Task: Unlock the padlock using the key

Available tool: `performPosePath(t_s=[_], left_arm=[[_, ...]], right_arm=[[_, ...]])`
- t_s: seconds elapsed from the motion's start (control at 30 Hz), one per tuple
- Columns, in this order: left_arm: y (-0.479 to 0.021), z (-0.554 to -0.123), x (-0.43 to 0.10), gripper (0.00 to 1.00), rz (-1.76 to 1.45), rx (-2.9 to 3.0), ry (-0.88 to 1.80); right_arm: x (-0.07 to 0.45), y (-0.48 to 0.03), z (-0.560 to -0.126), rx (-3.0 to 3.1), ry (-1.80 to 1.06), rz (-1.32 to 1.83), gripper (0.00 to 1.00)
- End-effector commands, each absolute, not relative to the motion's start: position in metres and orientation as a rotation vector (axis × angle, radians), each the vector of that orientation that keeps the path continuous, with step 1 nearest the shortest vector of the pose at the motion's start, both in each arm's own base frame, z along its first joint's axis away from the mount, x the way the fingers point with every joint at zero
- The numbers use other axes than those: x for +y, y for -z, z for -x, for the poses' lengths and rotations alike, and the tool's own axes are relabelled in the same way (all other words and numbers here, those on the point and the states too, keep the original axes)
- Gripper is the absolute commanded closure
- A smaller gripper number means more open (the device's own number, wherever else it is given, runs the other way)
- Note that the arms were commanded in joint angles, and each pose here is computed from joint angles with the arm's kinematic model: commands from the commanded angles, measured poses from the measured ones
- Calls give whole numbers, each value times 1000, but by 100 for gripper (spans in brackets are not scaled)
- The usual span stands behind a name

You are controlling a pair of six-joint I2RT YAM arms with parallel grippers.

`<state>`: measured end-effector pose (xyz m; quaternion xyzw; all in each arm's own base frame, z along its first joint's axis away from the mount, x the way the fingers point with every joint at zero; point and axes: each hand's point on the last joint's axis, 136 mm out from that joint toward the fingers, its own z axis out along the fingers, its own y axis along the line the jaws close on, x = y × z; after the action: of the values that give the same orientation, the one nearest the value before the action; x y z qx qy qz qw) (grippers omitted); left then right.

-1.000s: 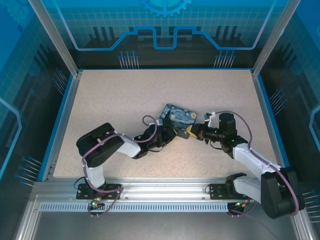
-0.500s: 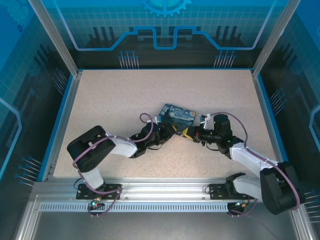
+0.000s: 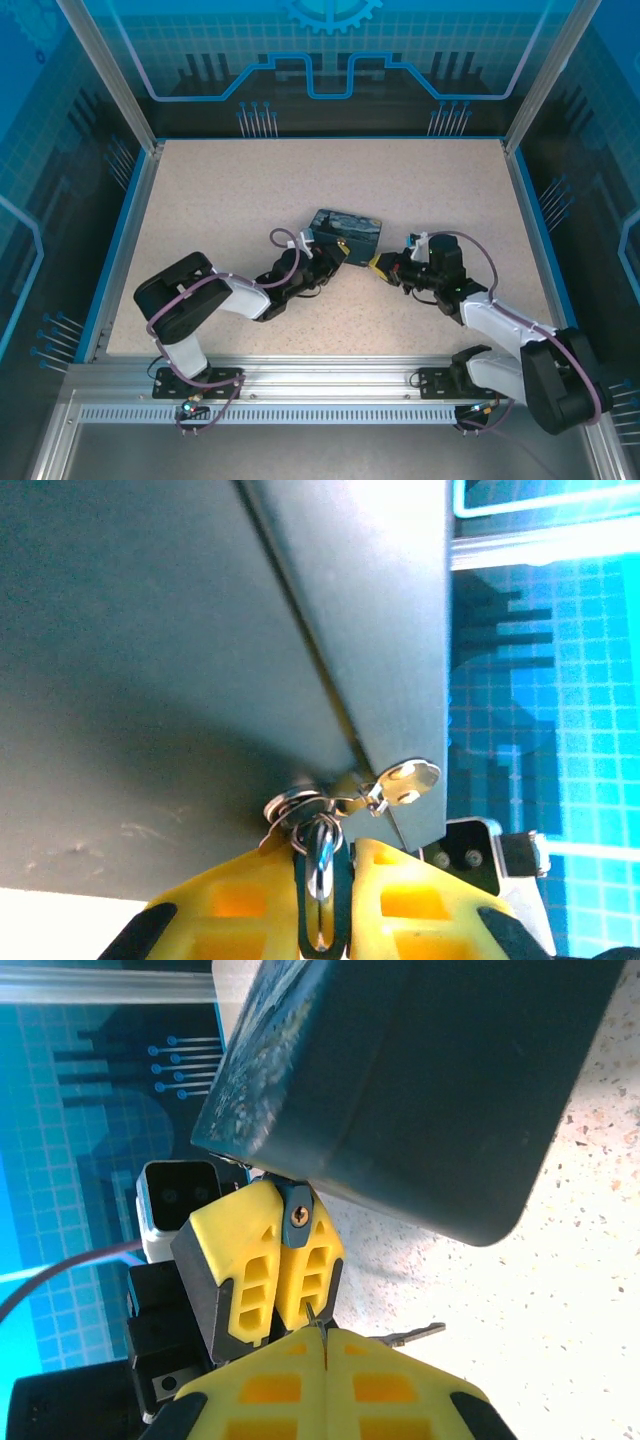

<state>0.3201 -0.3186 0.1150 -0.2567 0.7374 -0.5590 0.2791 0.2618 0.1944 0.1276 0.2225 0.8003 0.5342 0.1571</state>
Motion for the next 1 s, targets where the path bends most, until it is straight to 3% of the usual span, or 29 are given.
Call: performPosePath(t_s=[0.0, 0.2, 0.97], left_arm=[[-159, -332, -317, 100, 707, 1783, 1580], [-175, -336, -322, 100, 714, 1709, 1620], [-178, -340, -332, 100, 917, 1594, 1838]], right_arm=[[193, -144, -266, 2214, -1536, -697, 100], [187, -153, -271, 2157, -1528, -804, 100], [202, -169, -288, 2106, -1549, -756, 100]])
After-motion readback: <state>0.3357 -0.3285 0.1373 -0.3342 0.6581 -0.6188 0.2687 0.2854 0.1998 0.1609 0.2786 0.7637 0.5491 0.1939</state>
